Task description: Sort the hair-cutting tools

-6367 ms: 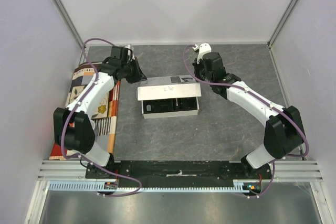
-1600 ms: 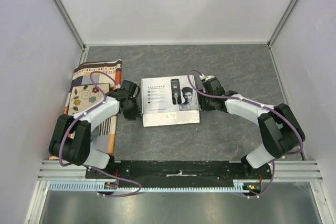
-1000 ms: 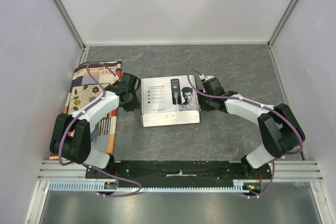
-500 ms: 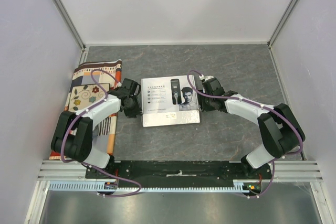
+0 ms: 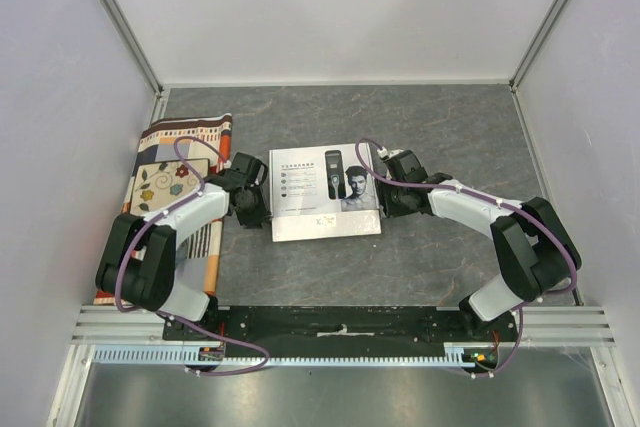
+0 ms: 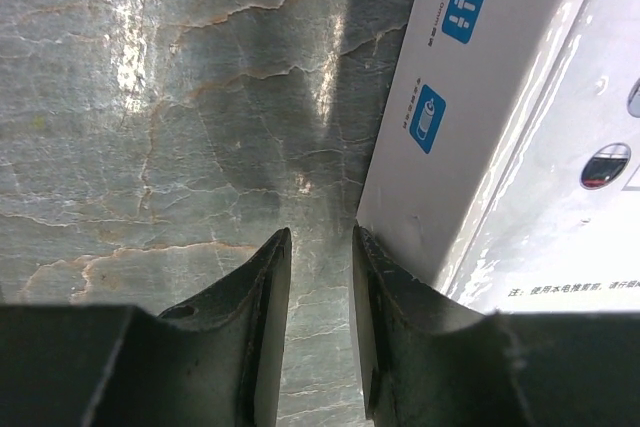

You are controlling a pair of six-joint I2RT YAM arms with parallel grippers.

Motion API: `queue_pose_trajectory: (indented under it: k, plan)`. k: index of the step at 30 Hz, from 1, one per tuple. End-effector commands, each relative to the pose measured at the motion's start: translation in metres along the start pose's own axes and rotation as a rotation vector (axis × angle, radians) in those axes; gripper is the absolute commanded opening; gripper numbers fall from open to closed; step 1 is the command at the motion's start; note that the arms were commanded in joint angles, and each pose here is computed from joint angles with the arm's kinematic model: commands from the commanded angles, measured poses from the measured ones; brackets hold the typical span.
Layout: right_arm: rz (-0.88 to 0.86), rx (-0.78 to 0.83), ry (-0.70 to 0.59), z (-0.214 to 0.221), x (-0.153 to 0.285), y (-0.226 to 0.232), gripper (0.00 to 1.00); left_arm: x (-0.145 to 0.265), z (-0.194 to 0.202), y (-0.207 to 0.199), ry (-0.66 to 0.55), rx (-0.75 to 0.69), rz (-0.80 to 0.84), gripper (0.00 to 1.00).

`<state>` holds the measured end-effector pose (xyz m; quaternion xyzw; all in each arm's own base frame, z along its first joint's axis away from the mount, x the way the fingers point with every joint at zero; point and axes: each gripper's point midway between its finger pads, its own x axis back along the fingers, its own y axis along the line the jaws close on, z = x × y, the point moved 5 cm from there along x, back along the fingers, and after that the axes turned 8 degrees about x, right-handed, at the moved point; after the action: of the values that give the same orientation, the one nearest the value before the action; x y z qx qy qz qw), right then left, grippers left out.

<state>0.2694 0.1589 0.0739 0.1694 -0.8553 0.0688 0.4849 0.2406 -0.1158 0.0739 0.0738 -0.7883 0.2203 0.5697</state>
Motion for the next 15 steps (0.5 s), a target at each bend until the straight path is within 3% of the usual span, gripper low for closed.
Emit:
queue_pose_trajectory:
  k: [1, 15]
  plan:
    - [-0.035, 0.028, 0.027, 0.004, 0.003, 0.006, 0.56, 0.009, 0.000, -0.013, 0.000, 0.024, 0.084, 0.38]
    - [-0.134, 0.015, 0.066, 0.014, 0.004, 0.018, 0.55, 0.016, 0.005, -0.017, 0.026, 0.027, 0.135, 0.37]
